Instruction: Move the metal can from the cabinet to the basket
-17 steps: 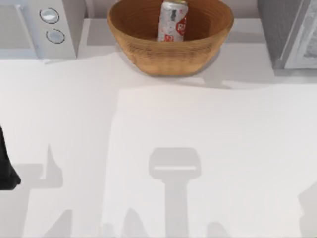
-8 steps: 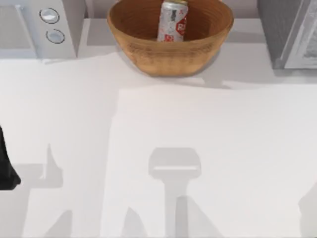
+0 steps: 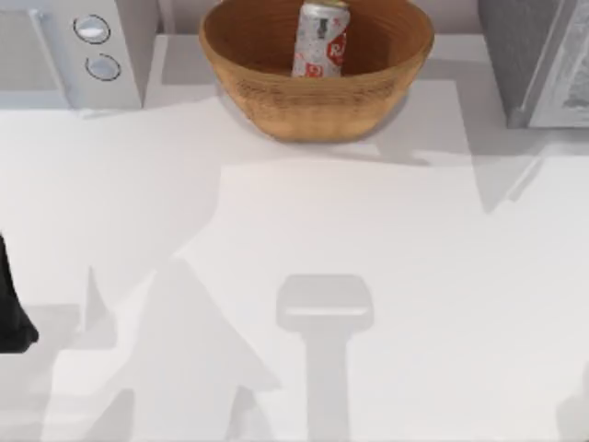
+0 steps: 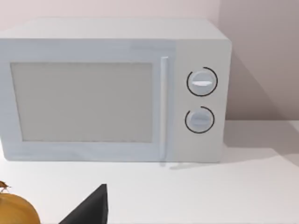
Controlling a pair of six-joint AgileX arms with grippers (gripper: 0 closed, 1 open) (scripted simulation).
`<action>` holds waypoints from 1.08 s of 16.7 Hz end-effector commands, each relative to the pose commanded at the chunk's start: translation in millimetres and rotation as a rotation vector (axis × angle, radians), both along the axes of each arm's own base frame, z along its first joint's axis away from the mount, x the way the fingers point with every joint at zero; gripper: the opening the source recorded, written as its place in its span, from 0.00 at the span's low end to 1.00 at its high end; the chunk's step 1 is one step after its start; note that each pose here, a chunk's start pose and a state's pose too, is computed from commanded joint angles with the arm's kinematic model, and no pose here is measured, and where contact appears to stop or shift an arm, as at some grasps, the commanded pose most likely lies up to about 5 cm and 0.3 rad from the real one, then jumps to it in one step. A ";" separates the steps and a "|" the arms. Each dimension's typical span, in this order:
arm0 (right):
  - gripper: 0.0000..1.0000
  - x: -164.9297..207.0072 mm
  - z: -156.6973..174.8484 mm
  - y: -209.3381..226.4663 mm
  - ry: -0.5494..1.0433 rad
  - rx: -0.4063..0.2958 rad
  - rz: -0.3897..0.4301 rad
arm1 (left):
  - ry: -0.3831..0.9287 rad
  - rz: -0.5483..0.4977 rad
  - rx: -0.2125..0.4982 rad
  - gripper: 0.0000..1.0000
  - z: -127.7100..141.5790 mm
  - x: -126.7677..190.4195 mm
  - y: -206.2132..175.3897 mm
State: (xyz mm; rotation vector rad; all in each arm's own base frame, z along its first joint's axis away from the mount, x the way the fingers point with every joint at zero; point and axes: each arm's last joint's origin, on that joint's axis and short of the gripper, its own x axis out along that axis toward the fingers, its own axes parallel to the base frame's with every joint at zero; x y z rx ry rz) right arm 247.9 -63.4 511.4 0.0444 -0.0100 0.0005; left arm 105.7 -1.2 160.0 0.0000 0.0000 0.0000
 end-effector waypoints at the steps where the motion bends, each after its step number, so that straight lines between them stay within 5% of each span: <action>1: 1.00 4.4 -0.7 18.4 0.004 0.001 0.002 | 0.000 0.000 0.000 1.00 0.0 0.0 0.0; 10: 1.00 -12.7 -2.2 148.3 0.016 -0.035 0.001 | 0.000 0.000 0.000 1.00 0.0 0.0 0.0; 18: 1.00 -27.2 3.9 152.4 -0.005 -0.045 -0.035 | 0.000 0.000 0.000 1.00 0.0 0.0 0.0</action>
